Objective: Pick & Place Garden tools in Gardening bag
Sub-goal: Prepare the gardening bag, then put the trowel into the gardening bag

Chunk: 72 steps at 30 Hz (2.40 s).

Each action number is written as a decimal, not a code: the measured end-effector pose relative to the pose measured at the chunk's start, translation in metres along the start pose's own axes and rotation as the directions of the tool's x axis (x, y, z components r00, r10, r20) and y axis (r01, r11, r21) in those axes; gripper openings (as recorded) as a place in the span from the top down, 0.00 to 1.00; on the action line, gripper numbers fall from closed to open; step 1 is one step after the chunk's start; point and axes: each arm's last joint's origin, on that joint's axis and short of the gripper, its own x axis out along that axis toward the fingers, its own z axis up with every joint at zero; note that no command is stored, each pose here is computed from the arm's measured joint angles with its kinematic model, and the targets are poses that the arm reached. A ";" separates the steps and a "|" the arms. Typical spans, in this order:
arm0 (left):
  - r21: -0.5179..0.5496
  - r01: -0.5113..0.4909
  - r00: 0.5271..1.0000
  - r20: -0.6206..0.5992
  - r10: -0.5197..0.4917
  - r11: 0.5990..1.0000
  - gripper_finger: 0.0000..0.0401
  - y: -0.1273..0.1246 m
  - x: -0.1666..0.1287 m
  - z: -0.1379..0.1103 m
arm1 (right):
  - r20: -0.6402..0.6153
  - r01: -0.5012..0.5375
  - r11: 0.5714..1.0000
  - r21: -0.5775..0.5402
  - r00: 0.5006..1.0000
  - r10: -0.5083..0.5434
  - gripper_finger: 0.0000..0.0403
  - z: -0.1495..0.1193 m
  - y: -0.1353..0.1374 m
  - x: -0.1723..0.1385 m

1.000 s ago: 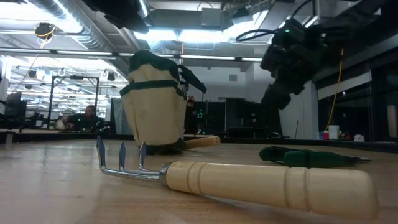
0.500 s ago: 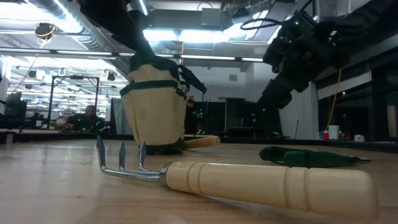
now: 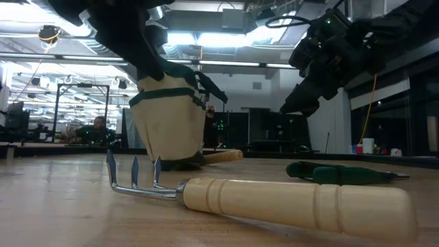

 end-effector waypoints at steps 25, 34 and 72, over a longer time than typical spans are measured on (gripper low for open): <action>-0.006 0.002 0.982 -0.190 -0.003 1.000 0.99 0.022 -0.047 -0.022 | -0.003 -0.001 1.000 -0.001 1.000 0.001 0.58 0.000 0.000 0.000; -0.085 0.020 0.972 -0.230 -0.039 0.996 0.99 0.020 -0.043 -0.024 | -0.005 -0.003 1.000 -0.002 1.000 0.003 0.58 0.000 0.000 0.000; -0.249 -0.047 0.842 0.511 0.173 0.967 0.76 0.052 -0.125 -0.099 | -0.038 -0.006 1.000 0.000 0.999 0.006 0.58 -0.004 0.000 0.000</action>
